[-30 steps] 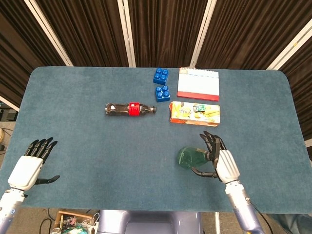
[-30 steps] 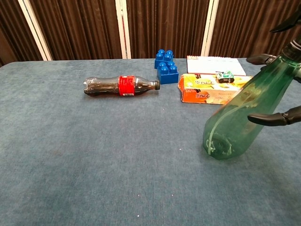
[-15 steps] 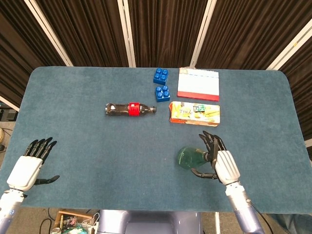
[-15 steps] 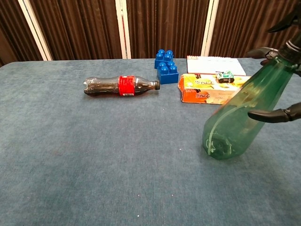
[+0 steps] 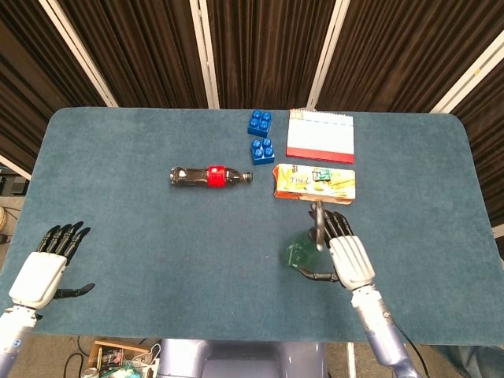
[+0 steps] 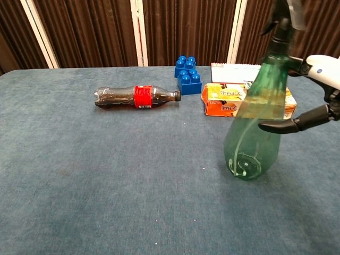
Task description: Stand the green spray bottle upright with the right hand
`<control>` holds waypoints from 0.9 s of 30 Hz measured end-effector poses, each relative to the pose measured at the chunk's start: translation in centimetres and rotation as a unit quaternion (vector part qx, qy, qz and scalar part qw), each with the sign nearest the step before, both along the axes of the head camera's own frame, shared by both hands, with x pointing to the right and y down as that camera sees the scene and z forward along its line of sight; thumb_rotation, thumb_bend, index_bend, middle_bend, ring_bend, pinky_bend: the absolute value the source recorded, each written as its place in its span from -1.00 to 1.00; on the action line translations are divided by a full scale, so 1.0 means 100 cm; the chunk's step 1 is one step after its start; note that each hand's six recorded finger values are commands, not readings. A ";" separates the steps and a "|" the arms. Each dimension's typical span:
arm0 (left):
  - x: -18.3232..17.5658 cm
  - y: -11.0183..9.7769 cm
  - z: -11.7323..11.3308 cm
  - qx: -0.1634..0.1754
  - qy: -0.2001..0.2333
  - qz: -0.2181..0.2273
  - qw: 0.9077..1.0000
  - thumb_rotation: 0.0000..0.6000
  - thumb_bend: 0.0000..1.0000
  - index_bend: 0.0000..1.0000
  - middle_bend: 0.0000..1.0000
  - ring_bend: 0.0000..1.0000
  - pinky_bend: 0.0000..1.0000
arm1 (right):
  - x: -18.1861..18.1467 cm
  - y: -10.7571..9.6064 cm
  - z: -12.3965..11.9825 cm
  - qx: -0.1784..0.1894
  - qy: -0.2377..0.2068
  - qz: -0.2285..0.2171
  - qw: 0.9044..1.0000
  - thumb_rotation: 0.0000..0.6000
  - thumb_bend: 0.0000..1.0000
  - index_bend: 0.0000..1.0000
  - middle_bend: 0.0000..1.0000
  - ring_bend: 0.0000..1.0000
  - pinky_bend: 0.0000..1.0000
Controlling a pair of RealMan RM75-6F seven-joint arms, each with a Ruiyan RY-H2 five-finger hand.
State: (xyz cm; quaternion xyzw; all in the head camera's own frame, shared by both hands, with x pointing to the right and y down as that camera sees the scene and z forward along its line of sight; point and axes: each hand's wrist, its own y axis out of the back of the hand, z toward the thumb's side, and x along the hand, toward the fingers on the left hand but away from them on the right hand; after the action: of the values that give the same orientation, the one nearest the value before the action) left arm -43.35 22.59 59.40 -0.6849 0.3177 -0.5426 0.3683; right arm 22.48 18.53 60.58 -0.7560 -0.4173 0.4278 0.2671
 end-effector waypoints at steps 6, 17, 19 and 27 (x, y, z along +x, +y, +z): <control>0.001 0.001 0.001 -0.002 0.000 0.002 1.000 1.00 -1.00 -1.00 -1.00 -1.00 -0.99 | 0.003 -0.002 -0.005 0.011 0.006 0.000 1.000 1.00 -0.58 -1.00 -1.00 -1.00 -1.00; 0.001 0.001 -0.001 0.002 -0.001 0.002 1.000 1.00 -1.00 -1.00 -1.00 -1.00 -0.99 | 0.041 -0.003 -0.014 0.024 0.043 0.015 0.999 1.00 -0.58 -1.00 -1.00 -1.00 -1.00; 0.002 0.001 -0.001 0.001 -0.001 0.003 1.000 1.00 -1.00 -1.00 -1.00 -1.00 -0.99 | 0.052 -0.002 -0.014 0.023 0.047 0.022 0.998 1.00 -0.58 -1.00 -1.00 -1.00 -1.00; 0.001 0.000 -0.003 0.008 -0.003 0.000 1.000 1.00 -1.00 -1.00 -1.00 -1.00 -0.99 | 0.112 0.000 -0.014 0.047 0.129 0.026 0.990 1.00 -0.58 -1.00 -1.00 -1.00 -1.00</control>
State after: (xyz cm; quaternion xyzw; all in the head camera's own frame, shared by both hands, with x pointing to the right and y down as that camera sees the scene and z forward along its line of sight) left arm -43.25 22.62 59.10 -0.6802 0.3211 -0.5422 0.3745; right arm 33.69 18.54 59.15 -0.6699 -0.4187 0.5082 0.3429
